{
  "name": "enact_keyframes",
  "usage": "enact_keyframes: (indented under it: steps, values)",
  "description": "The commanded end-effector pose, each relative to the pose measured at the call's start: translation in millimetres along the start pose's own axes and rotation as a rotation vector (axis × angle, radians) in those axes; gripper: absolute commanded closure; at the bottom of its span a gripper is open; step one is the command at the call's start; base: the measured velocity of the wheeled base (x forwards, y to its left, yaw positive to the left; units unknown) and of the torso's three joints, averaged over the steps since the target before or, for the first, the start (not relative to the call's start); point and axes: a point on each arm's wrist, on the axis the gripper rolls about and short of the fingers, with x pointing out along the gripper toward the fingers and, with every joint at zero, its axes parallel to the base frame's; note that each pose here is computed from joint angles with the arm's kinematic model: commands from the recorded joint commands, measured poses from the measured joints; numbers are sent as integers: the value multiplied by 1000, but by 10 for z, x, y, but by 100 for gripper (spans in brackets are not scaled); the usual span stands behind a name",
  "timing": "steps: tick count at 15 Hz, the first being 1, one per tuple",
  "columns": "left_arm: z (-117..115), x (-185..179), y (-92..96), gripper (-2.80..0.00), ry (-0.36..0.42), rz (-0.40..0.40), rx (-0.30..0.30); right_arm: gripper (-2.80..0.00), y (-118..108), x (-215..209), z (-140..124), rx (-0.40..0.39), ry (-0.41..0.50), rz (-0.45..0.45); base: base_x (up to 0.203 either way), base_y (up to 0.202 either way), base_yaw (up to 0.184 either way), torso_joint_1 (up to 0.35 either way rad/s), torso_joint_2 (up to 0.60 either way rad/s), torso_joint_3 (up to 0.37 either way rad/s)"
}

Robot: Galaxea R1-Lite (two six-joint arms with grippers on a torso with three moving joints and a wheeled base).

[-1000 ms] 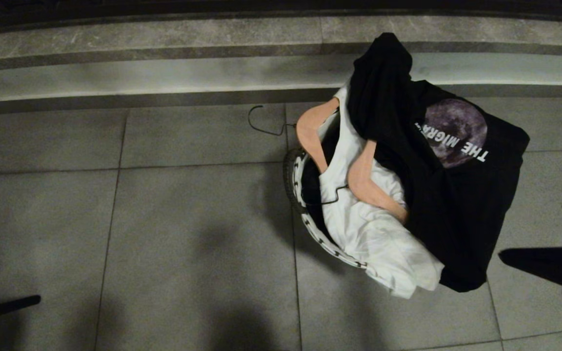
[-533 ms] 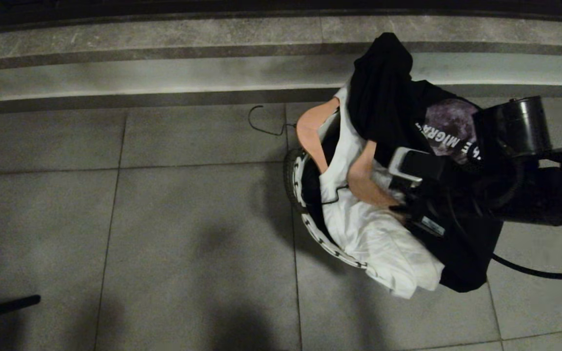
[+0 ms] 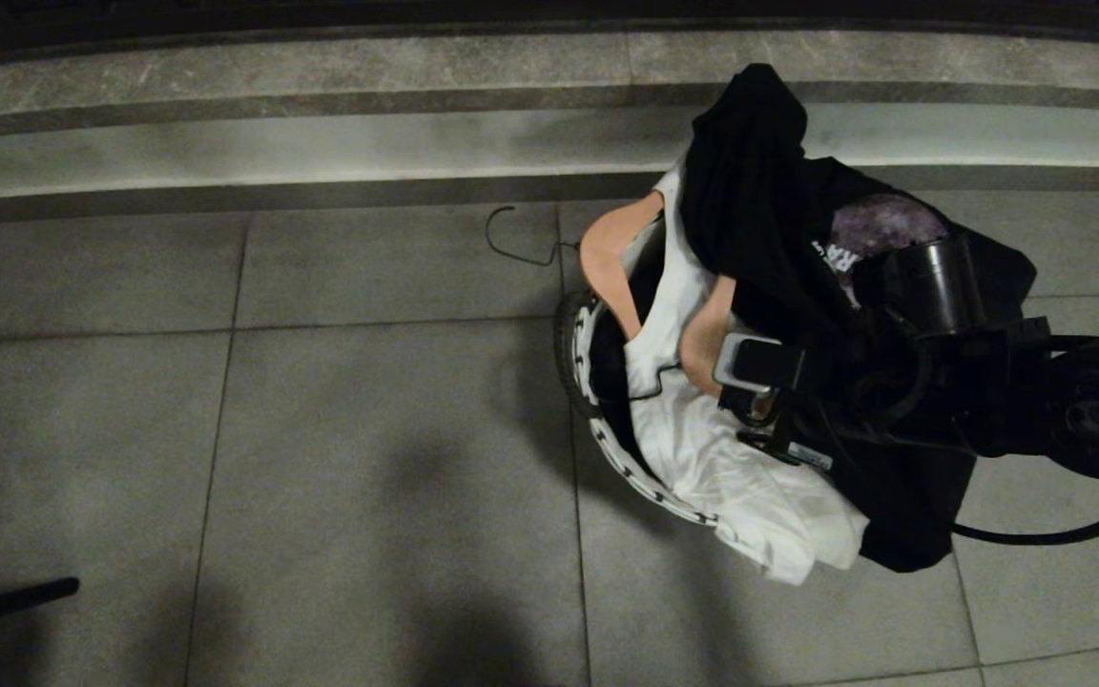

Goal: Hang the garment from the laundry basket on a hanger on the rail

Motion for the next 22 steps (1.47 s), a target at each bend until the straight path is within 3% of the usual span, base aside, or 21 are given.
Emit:
enact_keyframes:
  steps: [1,9,14,15,18,22]
  values:
    - [0,1,0,0,1,0,0,0,-3,-3,3,-7,1,-4,0,0,0,0,0,0]
    - [0,0,0,0,-1,1,0,0,-16,-56,-3,-6,21,-26,0,0,0,0,0,0]
    - [0,1,0,0,1,1,0,0,-210,-685,1,51,-79,-148,0,0,0,0,0,0]
    - [0,0,0,0,0,1,0,0,-262,-895,-3,105,-131,-181,0,0,0,0,0,0]
    - [1,0,0,0,0,1,3,0,-323,-1513,-54,407,-333,-185,0,0,0,0,0,0]
    - [0,0,0,0,-1,0,0,0,-228,-2078,-165,737,-541,20,0,0,0,0,0,0]
